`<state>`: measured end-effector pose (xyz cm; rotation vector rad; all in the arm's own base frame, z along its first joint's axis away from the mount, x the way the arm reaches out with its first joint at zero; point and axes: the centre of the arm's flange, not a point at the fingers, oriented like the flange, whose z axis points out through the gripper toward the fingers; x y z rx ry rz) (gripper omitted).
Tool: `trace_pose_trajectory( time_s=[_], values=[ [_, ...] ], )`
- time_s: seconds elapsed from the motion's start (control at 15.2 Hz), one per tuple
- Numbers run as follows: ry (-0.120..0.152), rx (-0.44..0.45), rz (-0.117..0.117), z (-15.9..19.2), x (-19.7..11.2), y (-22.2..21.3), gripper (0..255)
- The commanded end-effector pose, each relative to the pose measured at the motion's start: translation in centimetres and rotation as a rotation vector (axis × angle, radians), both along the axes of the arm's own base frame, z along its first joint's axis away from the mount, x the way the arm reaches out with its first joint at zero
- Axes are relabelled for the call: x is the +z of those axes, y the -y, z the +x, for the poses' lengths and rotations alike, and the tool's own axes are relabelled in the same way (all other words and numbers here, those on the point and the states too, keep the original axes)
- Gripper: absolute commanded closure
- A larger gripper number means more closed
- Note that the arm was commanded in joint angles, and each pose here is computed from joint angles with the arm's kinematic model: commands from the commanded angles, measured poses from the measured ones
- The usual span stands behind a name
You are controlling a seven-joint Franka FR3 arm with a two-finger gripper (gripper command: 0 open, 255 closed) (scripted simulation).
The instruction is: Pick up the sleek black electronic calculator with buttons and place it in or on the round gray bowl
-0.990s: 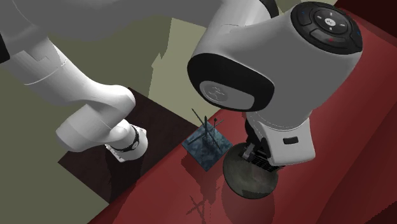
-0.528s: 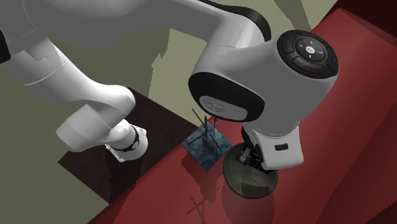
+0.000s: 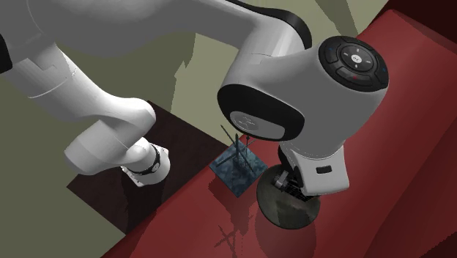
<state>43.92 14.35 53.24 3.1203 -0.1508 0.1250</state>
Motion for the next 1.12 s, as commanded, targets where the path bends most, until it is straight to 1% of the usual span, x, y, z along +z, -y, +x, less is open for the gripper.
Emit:
trace_pose_trajectory(
  time_s=[0.0,0.26,0.53,1.06],
  values=[
    [0.000,0.000,0.000,0.0,0.0,0.0,0],
    [0.000,0.000,0.000,0.0,0.0,0.0,0],
    [0.000,0.000,0.000,-0.4,5.0,-0.1,0],
    [0.000,0.000,0.000,-0.4,5.0,-0.1,0]
  ],
)
